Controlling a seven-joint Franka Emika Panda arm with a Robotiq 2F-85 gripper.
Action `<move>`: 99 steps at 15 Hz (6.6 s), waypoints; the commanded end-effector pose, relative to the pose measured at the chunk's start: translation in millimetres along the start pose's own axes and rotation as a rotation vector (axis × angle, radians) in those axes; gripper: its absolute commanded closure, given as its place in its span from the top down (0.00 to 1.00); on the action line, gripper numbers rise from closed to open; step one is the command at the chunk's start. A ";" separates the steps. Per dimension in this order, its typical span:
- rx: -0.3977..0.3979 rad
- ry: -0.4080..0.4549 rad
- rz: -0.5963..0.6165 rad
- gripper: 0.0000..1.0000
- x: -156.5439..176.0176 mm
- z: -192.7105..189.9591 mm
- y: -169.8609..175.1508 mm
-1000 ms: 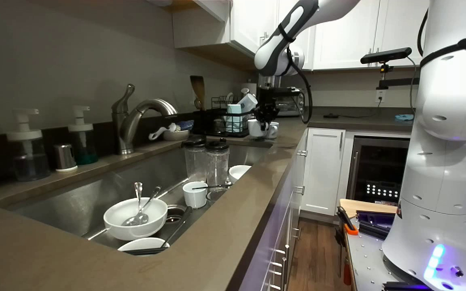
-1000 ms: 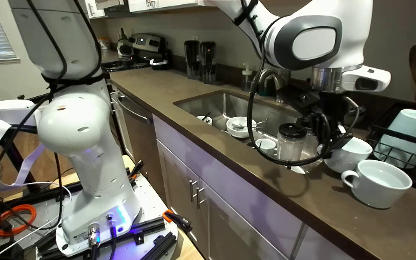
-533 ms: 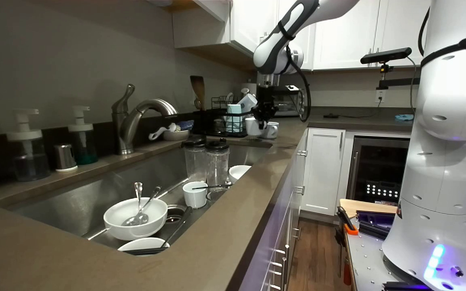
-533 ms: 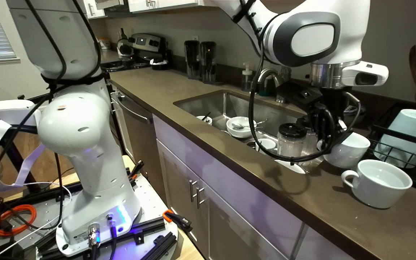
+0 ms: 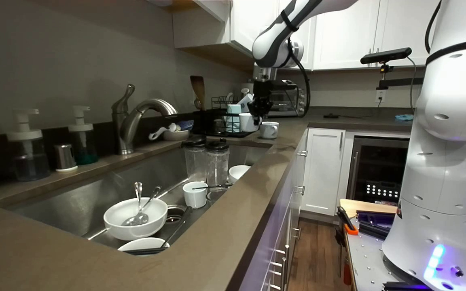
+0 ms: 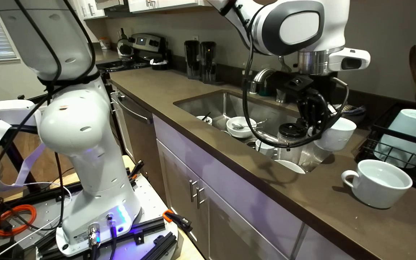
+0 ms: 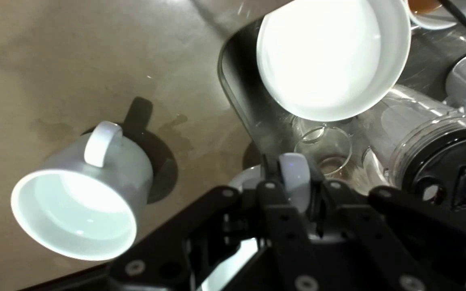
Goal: Pick up the white mug on the left and pour the liquid inside it into the sink then set it down on the left side of the counter
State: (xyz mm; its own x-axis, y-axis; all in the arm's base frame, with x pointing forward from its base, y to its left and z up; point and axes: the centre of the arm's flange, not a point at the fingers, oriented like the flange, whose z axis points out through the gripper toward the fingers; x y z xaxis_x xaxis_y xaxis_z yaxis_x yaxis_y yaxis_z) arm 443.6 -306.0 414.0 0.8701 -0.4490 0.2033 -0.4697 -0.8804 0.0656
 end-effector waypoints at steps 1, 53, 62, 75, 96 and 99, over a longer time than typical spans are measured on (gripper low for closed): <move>-0.046 0.030 -0.111 0.04 -28.9 -15.1 -26.4; -0.850 -0.320 -1.584 0.04 -89.1 4.4 -275.9; -1.248 -0.303 -1.517 0.04 -112.5 25.2 -308.1; -1.500 -0.298 -1.287 0.04 -147.5 39.5 -328.2; -1.425 -0.286 -1.346 0.04 -178.8 44.8 -346.4; -1.354 -0.249 -1.381 0.04 -192.8 38.2 -357.9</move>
State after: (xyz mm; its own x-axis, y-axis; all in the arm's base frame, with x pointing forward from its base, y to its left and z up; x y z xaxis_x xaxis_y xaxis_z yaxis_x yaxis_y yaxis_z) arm 461.8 74.6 299.7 0.6337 0.1589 -0.7571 0.7592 0.0600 0.6481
